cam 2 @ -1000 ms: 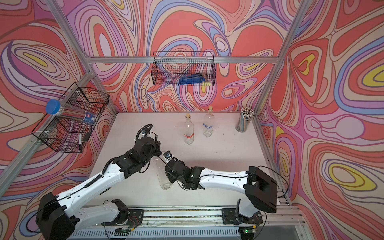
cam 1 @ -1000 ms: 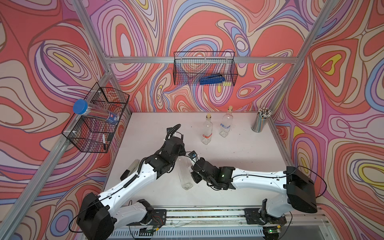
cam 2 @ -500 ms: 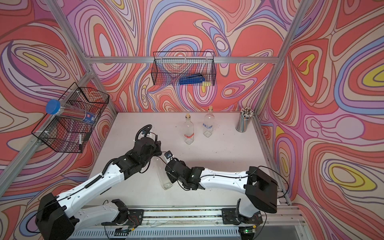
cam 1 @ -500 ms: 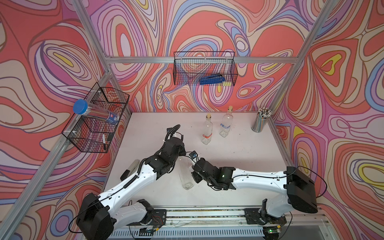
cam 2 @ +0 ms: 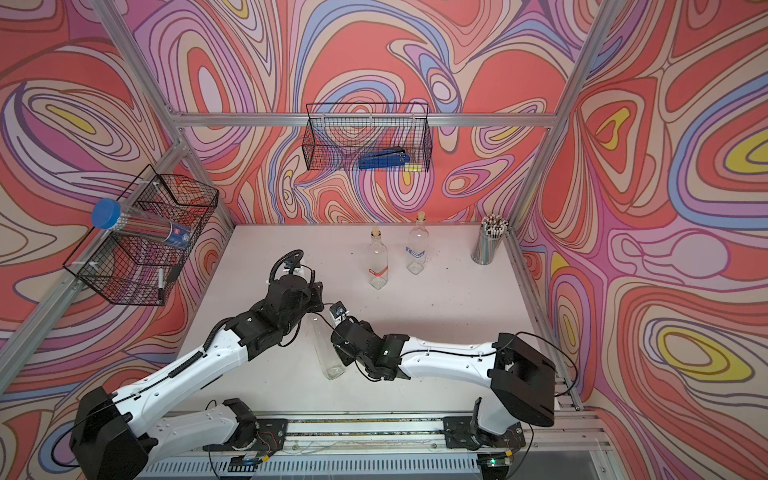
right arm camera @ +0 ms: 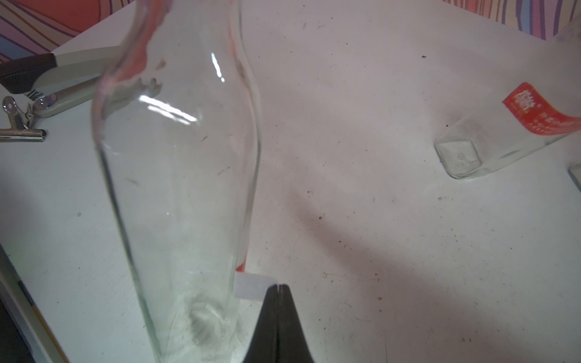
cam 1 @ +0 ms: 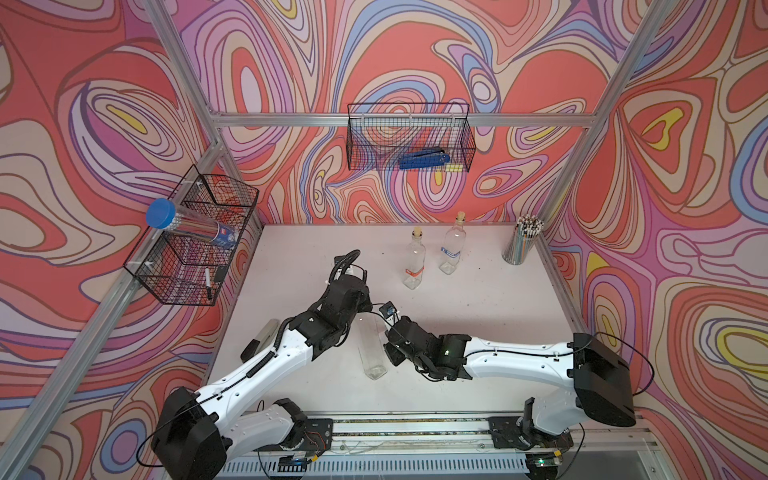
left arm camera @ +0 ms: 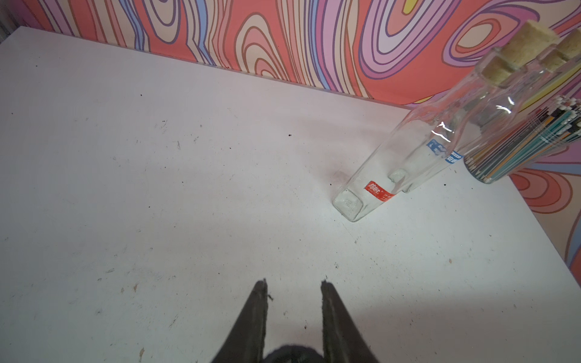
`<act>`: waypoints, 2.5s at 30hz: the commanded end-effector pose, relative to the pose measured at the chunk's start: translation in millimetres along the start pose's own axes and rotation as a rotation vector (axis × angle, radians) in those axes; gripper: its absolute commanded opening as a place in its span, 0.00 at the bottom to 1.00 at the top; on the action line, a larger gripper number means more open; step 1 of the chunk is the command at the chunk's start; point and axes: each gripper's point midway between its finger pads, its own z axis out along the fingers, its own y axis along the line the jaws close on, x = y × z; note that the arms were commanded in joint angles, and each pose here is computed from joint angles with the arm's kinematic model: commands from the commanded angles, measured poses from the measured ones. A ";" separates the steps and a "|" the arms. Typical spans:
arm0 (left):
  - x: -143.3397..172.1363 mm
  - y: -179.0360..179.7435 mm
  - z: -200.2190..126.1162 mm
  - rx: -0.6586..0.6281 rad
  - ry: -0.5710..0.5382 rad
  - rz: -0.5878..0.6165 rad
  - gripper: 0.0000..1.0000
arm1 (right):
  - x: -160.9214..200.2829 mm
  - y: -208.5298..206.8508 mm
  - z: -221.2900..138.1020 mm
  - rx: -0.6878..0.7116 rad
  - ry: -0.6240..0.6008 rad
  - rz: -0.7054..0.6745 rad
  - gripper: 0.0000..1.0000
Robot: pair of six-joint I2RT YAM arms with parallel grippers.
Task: Remove the label from the bottle
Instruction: Tear open the label from the bottle.
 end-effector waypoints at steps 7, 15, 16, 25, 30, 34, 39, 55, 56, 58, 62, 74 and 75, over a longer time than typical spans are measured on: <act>14.9 7.1 -2.6 -0.012 0.031 0.074 0.00 | -1.1 -17.5 -7.0 0.072 -0.017 -0.007 0.00; 14.9 4.4 -3.6 0.013 0.019 0.071 0.00 | -1.7 -16.6 -6.6 0.067 -0.019 -0.008 0.00; 15.2 4.0 -3.7 0.017 0.018 0.072 0.00 | -1.1 -16.1 -6.0 0.065 -0.018 -0.009 0.00; 16.3 -1.1 -4.2 0.058 0.005 0.072 0.00 | 2.1 -17.1 -4.1 0.070 -0.013 -0.009 0.00; 16.7 -2.6 -4.7 0.073 -0.002 0.072 0.00 | 2.4 -17.3 -4.0 0.071 -0.015 -0.010 0.00; 17.2 -4.3 -5.1 0.085 -0.001 0.078 0.00 | 2.2 -18.5 -3.8 0.075 -0.017 -0.010 0.00; 18.2 -4.0 -5.2 0.087 -0.003 0.084 0.00 | 3.3 -19.1 -4.1 0.077 -0.015 -0.014 0.00; 18.5 -5.8 -9.6 0.115 -0.013 0.105 0.00 | 3.3 -22.4 -5.1 0.092 -0.020 -0.019 0.00; 19.1 -5.8 -9.8 0.117 -0.012 0.106 0.00 | 3.1 -22.5 -5.0 0.093 -0.022 -0.018 0.00; 19.8 -6.4 -9.9 0.122 -0.010 0.110 0.00 | 3.2 -22.5 -4.9 0.094 -0.021 -0.019 0.00; 20.3 -8.9 -10.9 0.139 -0.011 0.115 0.00 | 2.1 -22.5 -5.0 0.094 -0.026 -0.019 0.00; 21.0 -13.2 -14.1 0.175 -0.020 0.134 0.00 | 0.5 -23.4 -4.4 0.102 -0.033 -0.025 0.00; 21.1 -13.6 -14.1 0.178 -0.019 0.135 0.00 | 0.3 -23.2 -4.4 0.102 -0.033 -0.024 0.00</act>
